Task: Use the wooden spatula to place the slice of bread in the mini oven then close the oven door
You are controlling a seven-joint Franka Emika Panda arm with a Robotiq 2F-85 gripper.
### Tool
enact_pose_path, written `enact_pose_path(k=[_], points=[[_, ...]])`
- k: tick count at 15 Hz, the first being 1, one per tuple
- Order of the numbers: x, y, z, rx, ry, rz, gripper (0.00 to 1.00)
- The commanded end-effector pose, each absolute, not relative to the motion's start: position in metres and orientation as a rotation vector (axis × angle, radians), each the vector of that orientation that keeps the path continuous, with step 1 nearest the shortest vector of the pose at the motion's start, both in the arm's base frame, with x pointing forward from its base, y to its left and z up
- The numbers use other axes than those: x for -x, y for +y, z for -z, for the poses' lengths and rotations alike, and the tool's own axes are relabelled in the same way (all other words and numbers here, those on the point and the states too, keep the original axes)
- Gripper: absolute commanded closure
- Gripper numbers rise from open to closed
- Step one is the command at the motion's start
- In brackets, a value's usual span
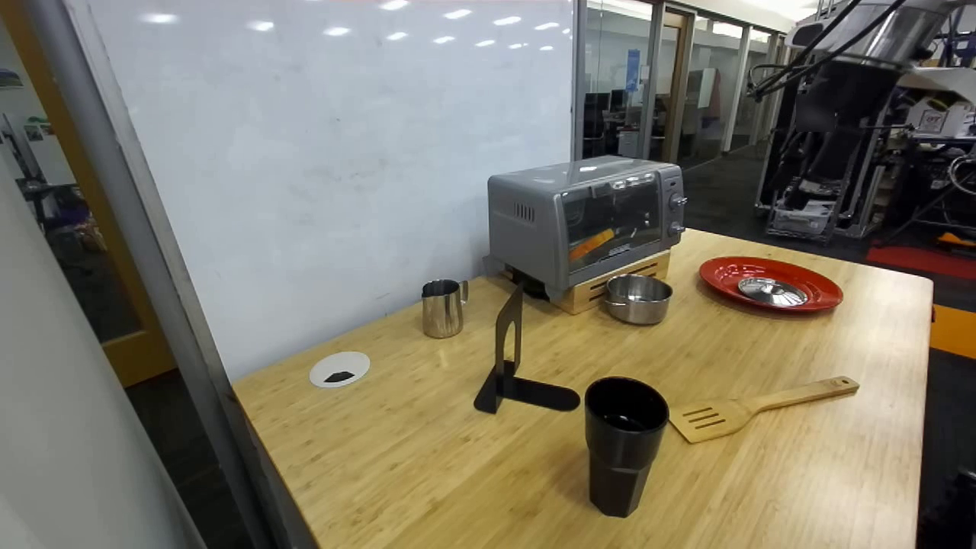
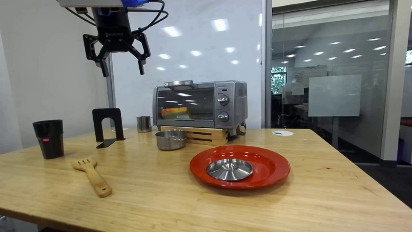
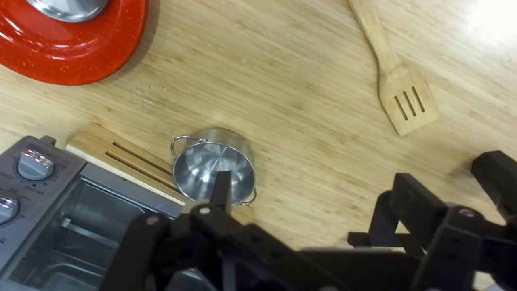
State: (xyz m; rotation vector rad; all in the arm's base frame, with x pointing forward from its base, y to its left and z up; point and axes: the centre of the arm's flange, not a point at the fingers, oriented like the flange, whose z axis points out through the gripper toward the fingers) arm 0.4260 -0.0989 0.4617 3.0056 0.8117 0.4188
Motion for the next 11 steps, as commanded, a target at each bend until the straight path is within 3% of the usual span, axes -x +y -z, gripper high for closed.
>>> enact_pose_path(k=[1, 7, 11], points=[[-0.4123, -0.091, -0.4637, -3.023, 0.557, -0.415, 0.0], [-0.4038, -0.0958, -0.4664, -3.033, 0.238, -0.446, 0.0], [-0.4125, -0.0973, -0.4687, -3.053, 0.284, -0.419, 0.0]])
